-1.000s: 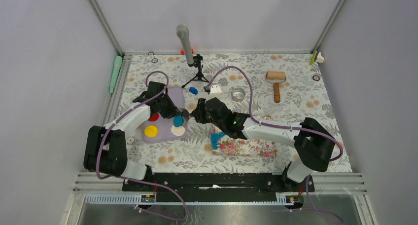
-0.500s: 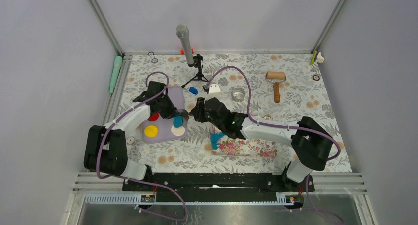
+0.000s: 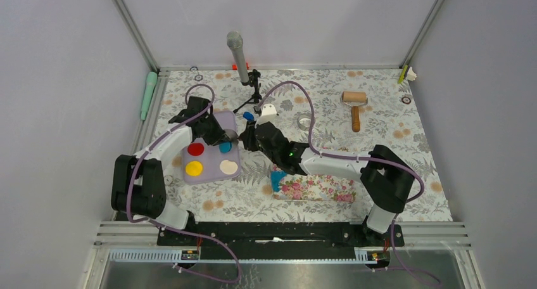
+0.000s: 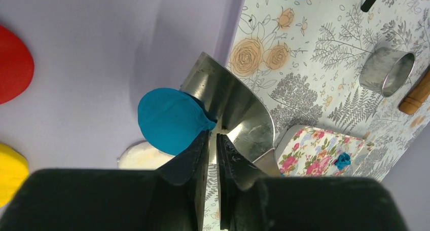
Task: Roll out the dumpling wrappers from the dough
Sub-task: Place the dumpling wrapper on the plate.
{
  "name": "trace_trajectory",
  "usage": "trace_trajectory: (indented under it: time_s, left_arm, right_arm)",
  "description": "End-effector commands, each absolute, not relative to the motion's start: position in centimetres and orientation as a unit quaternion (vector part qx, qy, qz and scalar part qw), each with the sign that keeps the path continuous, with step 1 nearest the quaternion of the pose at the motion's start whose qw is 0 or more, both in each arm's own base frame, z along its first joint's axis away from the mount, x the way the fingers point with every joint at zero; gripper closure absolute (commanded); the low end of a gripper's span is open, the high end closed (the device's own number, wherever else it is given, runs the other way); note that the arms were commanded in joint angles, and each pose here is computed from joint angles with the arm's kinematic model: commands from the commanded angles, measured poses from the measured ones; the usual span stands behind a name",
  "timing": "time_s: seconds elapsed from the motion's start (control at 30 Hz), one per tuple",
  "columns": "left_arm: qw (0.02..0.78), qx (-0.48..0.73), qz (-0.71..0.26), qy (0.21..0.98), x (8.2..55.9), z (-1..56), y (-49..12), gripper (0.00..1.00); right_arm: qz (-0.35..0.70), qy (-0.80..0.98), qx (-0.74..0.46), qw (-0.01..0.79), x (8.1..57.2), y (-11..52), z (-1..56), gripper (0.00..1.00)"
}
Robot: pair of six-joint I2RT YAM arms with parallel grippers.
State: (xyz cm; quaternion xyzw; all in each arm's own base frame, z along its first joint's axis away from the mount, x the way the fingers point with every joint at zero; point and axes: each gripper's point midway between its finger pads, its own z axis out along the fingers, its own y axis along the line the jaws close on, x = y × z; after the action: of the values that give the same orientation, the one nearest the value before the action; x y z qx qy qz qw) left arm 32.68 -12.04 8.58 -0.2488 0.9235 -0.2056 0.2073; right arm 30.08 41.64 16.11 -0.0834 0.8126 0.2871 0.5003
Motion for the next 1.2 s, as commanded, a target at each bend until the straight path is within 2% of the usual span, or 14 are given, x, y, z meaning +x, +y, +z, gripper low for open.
trace_trajectory:
  time_s: [0.0, 0.2, 0.47, 0.77, 1.17]
  left_arm:
    - [0.216, -0.237, -0.212, 0.923, 34.2, 9.7, -11.8, 0.85]
    - [0.22, -0.237, -0.216, 0.921, 34.5, 10.0, -11.5, 0.85]
    - [0.279, -0.209, -0.291, 0.891, 35.3, 13.6, -13.3, 0.82]
    - [0.24, -0.221, -0.309, 0.893, 34.6, 10.6, -14.1, 0.85]
    - [0.217, -0.24, -0.247, 0.914, 33.5, 7.8, -12.3, 0.87]
  right_arm:
    - [0.314, 0.769, -0.045, 0.555, 32.3, 42.7, 21.2, 1.0]
    - [0.314, 0.768, -0.046, 0.556, 32.5, 42.9, 21.1, 1.0]
    - [0.314, 0.772, -0.047, 0.55, 32.5, 43.1, 20.6, 1.0]
    - [0.314, 0.773, -0.045, 0.549, 32.4, 42.9, 20.6, 1.0]
    - [0.317, 0.77, -0.038, 0.552, 32.4, 42.6, 21.0, 1.0]
